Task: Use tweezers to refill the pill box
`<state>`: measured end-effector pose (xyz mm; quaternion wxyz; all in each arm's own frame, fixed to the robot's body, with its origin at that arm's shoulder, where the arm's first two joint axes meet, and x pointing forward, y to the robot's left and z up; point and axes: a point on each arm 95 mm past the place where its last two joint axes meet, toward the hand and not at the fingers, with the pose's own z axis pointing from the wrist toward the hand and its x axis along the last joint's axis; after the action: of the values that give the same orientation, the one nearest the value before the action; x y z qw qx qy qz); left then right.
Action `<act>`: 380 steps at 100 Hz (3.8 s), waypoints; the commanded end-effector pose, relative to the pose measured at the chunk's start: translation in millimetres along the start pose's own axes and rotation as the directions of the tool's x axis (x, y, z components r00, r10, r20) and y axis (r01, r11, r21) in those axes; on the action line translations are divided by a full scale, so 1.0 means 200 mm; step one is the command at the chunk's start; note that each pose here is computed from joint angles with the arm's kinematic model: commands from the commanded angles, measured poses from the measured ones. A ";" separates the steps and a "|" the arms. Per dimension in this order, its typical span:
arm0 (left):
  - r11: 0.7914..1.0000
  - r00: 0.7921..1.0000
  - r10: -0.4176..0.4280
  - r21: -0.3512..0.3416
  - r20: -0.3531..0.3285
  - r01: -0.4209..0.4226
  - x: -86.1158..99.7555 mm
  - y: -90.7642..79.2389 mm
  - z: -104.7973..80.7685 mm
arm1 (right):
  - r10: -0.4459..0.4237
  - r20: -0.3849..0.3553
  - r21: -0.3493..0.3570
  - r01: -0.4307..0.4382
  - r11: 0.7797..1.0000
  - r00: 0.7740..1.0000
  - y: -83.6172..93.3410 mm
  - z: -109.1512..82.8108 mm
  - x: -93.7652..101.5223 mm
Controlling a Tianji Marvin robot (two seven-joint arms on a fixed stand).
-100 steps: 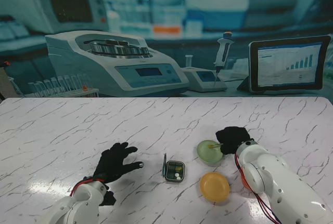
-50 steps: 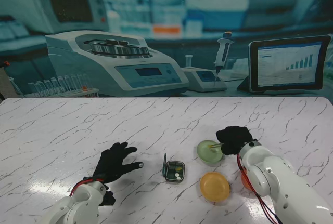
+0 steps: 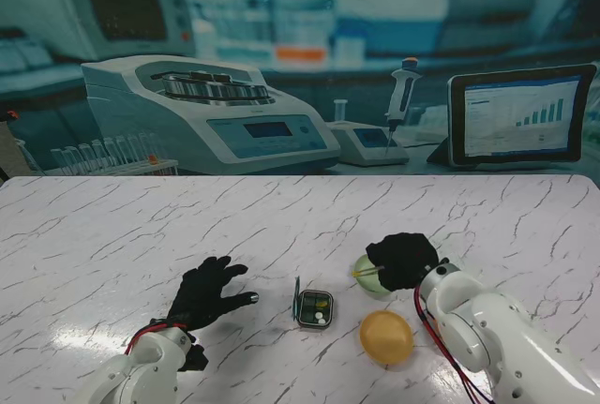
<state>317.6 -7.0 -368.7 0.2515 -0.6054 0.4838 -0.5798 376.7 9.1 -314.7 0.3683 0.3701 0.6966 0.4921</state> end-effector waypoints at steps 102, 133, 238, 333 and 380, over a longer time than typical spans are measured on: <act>1.000 1.000 -0.023 -0.014 -0.021 0.022 0.02 0.03 -0.01 | 0.066 -0.129 0.036 -0.062 0.997 0.989 -0.12 0.07 0.26; 0.999 0.999 -0.028 -0.016 -0.017 0.028 0.01 0.03 -0.02 | 0.080 -0.142 0.041 -0.075 0.996 0.987 -0.11 0.07 0.26; 1.000 1.000 -0.017 -0.012 -0.021 0.017 0.01 0.01 -0.02 | 0.072 -0.114 -0.023 -0.075 0.997 0.991 -0.02 -0.02 0.19; 0.999 0.997 0.048 -0.007 -0.060 -0.049 0.07 -0.03 -0.02 | 0.127 0.170 -0.012 -0.127 0.992 0.977 -0.19 -0.62 -0.32; 0.999 0.997 0.045 -0.014 -0.055 -0.046 0.08 -0.02 -0.03 | 0.156 0.218 0.035 -0.167 0.985 0.964 -0.30 -0.73 -0.39</act>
<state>315.8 -13.3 -354.8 0.2591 -0.5808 0.5046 -0.5839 280.8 -134.6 -315.7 0.4014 0.4765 0.6290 0.4650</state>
